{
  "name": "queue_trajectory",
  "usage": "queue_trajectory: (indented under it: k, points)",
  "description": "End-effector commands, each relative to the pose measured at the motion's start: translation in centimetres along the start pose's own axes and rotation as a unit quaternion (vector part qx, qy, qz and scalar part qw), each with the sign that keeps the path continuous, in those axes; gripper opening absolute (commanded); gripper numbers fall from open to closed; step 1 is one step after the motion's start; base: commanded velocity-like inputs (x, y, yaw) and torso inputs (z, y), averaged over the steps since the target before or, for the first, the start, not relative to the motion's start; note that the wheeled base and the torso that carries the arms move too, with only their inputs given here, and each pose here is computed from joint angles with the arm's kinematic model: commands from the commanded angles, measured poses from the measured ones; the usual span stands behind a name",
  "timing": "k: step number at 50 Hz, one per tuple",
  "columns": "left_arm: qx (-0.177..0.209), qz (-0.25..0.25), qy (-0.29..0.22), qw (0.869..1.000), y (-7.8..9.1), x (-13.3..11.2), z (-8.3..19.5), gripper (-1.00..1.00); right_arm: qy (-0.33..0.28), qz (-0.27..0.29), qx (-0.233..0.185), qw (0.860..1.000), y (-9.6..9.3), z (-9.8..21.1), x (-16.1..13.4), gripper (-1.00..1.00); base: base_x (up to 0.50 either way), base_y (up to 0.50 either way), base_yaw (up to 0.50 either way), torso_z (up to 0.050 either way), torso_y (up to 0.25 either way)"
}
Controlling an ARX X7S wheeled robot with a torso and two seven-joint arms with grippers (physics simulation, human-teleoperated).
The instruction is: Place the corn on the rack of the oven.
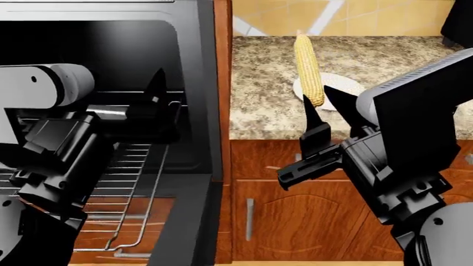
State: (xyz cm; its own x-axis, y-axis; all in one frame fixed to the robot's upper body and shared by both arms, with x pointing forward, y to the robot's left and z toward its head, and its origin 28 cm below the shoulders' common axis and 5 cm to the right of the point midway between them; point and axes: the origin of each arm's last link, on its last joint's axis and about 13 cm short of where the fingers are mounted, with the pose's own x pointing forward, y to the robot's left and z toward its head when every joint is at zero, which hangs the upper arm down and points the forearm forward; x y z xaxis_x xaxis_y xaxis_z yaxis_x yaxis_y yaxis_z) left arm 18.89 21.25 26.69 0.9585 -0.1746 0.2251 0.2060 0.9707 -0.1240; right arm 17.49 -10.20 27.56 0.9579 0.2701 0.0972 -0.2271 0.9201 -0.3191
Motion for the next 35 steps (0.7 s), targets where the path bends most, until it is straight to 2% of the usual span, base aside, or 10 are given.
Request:
queue_trajectory:
  k: [1,35]
  points:
    - [-0.003,0.0,0.0,1.0,0.1,-0.07,-0.1,1.0,-0.003,-0.008,-0.009,1.0,-0.07,0.47,-0.25,-1.0,0.0,0.4,0.0,0.0,0.0]
    - [-0.005,0.0,-0.001,1.0,0.07,-0.15,0.01,1.0,-0.003,0.002,-0.015,1.0,0.1,0.56,-0.54,-1.0,0.0,0.37,0.0,0.0,0.0]
